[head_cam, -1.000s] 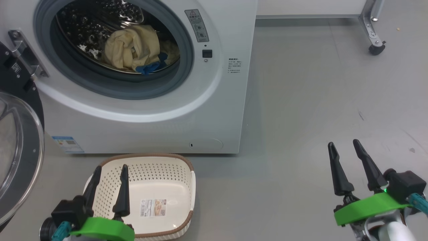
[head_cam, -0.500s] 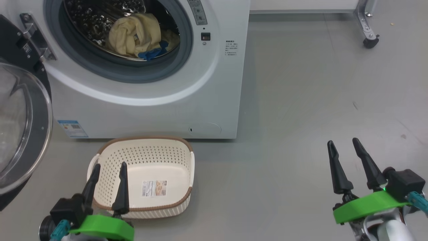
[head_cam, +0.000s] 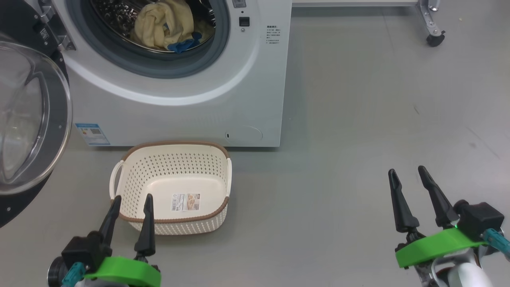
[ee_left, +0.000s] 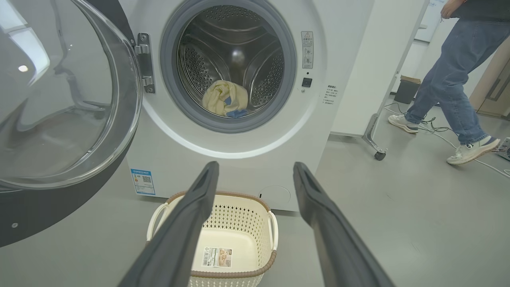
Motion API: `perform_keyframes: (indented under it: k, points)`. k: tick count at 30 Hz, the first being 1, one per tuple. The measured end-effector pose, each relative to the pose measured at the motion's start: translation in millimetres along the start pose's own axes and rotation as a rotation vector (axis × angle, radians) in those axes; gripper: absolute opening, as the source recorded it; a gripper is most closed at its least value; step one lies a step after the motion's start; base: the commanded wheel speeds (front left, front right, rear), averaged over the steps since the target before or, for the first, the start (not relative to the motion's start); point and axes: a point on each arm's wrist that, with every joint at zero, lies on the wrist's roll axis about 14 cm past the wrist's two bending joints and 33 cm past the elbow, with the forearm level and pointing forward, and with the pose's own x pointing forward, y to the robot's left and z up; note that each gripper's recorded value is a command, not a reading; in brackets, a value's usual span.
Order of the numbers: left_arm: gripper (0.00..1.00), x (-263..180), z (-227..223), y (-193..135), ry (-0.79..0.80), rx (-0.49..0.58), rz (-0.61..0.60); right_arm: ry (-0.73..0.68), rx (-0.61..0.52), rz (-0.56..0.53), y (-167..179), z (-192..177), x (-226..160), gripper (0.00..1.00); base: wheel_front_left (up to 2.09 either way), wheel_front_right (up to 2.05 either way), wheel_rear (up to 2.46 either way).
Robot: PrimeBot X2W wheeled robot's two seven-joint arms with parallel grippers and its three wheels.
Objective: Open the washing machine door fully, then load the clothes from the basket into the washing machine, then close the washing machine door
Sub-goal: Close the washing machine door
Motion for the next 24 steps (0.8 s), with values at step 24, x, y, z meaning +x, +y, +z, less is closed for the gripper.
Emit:
perform_keyframes:
  k: [24]
  points:
    - [1.0,-0.5,0.6,-1.6,-0.004,-0.007,0.001,0.0,0.001,0.004,1.4,-0.1,1.0,1.0,-0.02,0.02,0.0]
